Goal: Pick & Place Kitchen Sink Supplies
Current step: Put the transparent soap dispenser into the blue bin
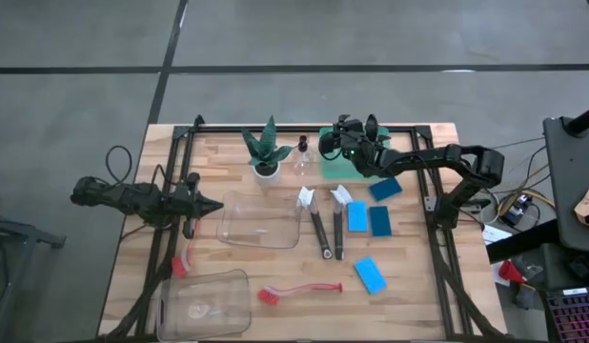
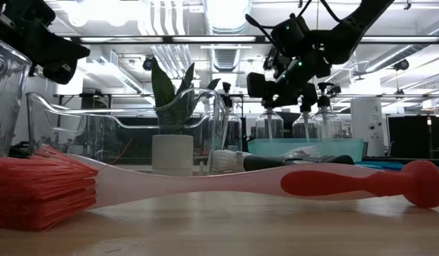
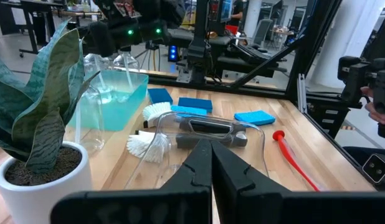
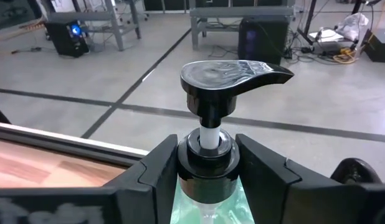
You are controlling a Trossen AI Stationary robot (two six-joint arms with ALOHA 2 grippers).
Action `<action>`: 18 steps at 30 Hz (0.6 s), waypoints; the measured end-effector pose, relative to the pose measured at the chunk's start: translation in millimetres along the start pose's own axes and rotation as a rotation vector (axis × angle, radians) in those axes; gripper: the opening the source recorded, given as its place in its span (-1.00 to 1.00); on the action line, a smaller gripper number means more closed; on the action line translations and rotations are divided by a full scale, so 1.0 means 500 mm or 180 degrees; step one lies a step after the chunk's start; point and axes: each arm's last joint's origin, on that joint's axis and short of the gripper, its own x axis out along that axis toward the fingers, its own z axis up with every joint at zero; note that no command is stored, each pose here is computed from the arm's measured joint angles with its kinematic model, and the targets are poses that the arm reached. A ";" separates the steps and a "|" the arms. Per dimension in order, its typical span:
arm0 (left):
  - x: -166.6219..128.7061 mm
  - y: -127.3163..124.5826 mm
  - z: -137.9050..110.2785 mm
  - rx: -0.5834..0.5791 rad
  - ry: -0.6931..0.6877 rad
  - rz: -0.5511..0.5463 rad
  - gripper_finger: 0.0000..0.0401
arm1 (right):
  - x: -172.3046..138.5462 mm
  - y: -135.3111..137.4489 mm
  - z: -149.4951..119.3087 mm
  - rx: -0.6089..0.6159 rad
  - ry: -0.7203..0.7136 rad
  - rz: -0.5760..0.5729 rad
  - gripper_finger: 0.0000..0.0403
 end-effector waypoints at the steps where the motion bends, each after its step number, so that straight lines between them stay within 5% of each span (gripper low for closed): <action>1: 0.000 0.000 0.000 0.0001 0.0001 -0.0001 -1.00 | 0.002 0.001 -0.003 0.0001 0.0001 0.0002 -0.28; 18: 0.000 0.000 0.000 0.0000 -0.0001 0.0000 -1.00 | 0.003 0.002 -0.005 -0.0124 0.0004 0.0004 -0.06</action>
